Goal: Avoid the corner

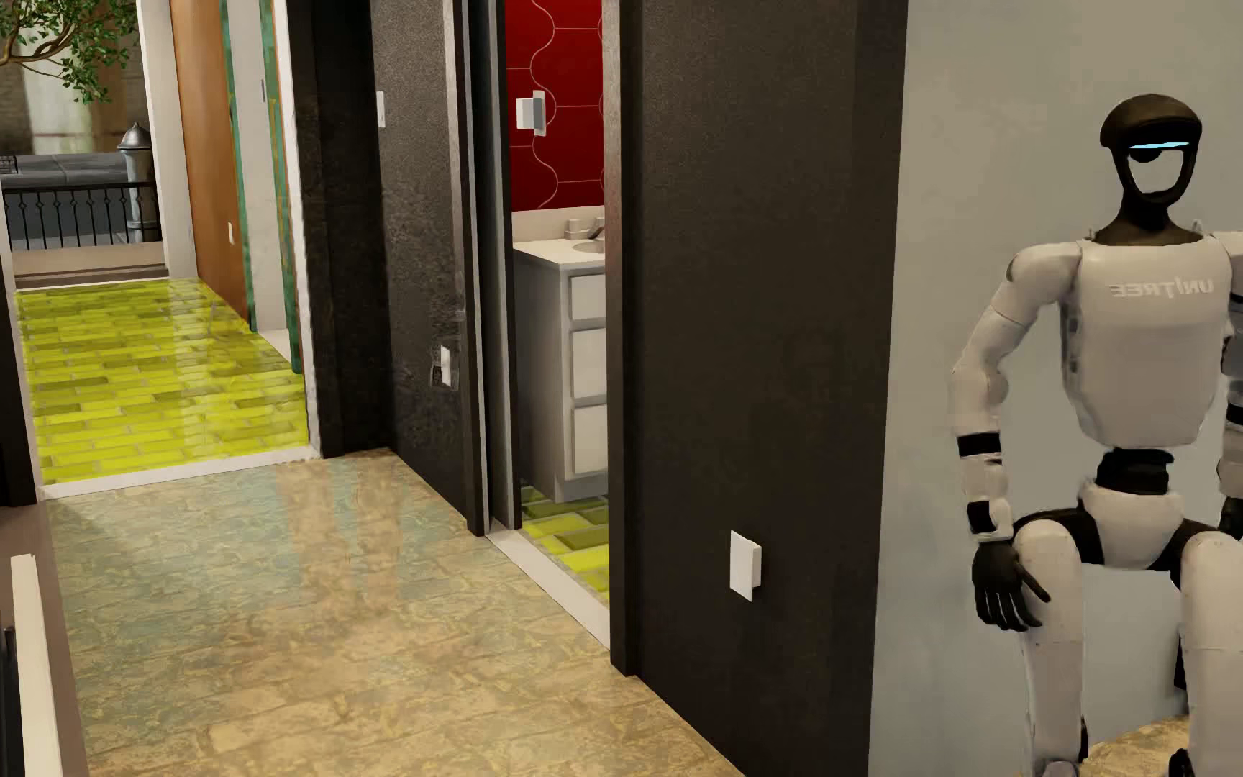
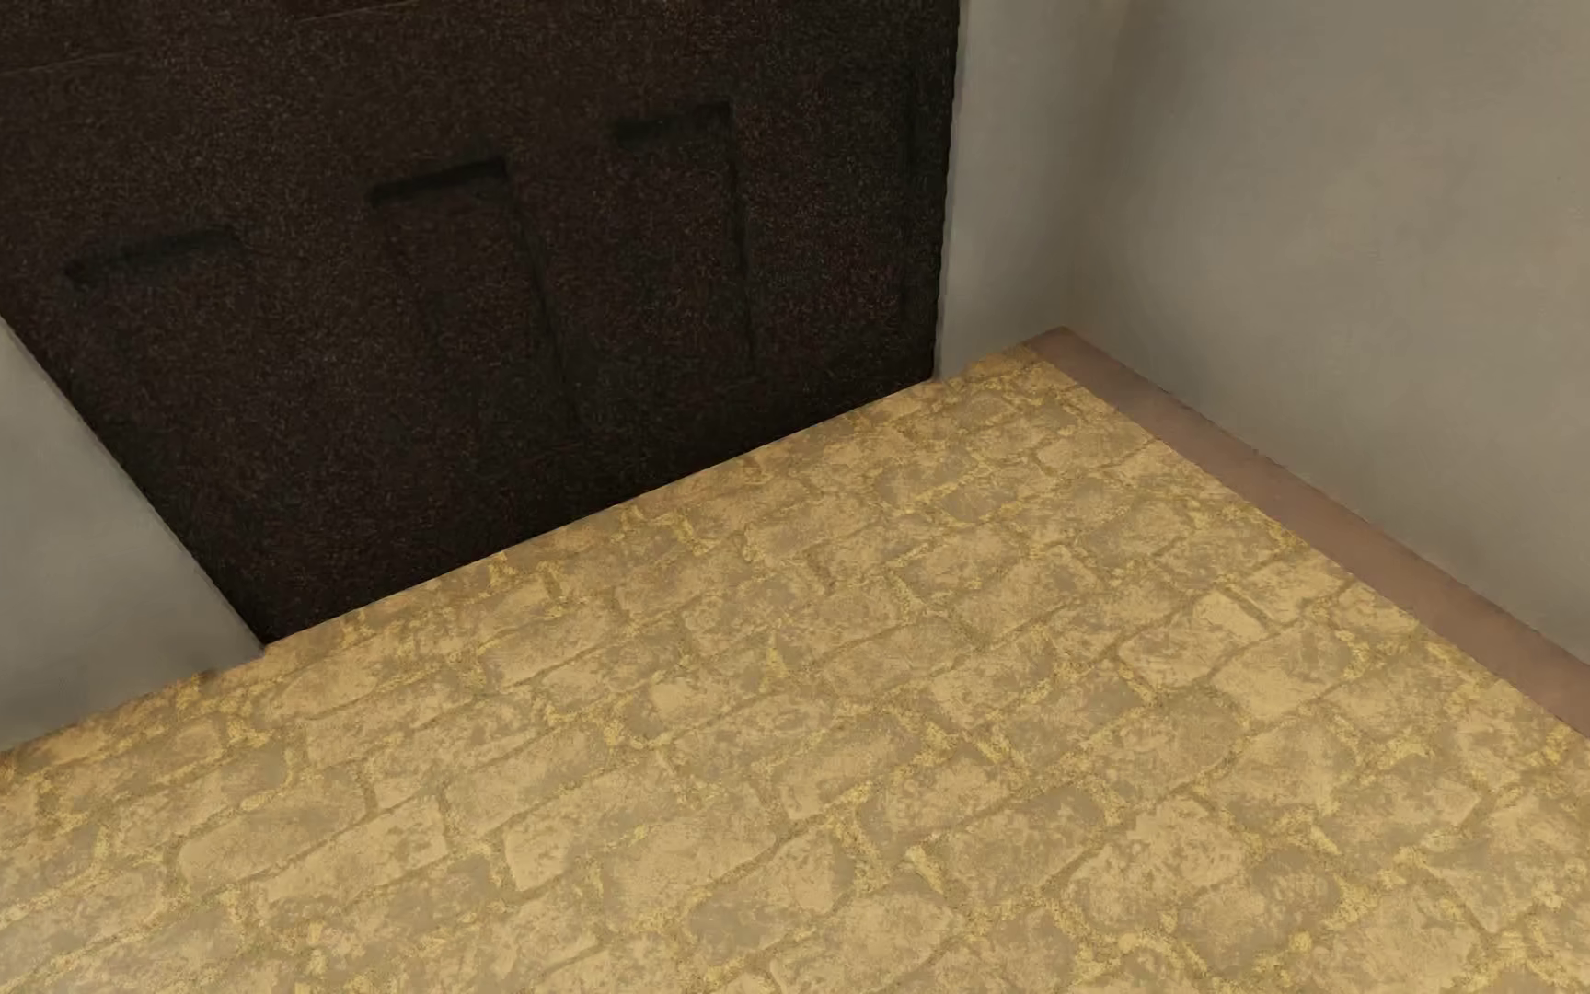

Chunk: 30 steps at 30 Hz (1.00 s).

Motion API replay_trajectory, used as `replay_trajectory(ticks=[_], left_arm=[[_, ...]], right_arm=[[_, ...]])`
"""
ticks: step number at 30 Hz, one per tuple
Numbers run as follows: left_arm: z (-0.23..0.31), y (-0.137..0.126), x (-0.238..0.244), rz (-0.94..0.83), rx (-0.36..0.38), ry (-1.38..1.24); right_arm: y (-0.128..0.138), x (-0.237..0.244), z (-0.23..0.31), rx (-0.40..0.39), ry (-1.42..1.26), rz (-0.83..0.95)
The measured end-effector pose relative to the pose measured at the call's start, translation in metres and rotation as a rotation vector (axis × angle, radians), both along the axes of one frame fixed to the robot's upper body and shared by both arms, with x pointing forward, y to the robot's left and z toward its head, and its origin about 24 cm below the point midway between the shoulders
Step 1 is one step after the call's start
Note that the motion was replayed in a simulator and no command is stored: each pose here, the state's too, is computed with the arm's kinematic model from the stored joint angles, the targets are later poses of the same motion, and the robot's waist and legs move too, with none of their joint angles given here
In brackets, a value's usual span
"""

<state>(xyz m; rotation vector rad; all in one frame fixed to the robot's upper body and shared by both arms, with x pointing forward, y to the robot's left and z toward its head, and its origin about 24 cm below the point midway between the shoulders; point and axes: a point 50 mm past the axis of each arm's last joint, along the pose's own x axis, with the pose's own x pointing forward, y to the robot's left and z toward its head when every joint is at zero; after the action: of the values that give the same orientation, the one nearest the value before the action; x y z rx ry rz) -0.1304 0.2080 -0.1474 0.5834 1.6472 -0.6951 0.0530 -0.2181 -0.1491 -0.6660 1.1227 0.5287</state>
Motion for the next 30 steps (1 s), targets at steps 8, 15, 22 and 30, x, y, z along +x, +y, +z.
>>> replay_trajectory(ticks=[8,15,22,30], left_arm=[[-0.005,0.038,0.081,0.21,0.115,-0.283],[-0.004,0.054,0.116,0.184,0.142,-0.368],[0.004,0.066,0.148,0.233,0.155,-0.489],[-0.009,0.022,0.077,0.141,0.058,-0.25]], right_arm=[[0.015,0.005,0.006,0.072,-0.057,-0.045],[-0.009,-0.111,-0.006,-0.072,0.358,0.185],[0.029,-0.116,-0.005,0.063,0.304,0.027],[0.015,-0.087,-0.009,0.012,0.252,0.072]])
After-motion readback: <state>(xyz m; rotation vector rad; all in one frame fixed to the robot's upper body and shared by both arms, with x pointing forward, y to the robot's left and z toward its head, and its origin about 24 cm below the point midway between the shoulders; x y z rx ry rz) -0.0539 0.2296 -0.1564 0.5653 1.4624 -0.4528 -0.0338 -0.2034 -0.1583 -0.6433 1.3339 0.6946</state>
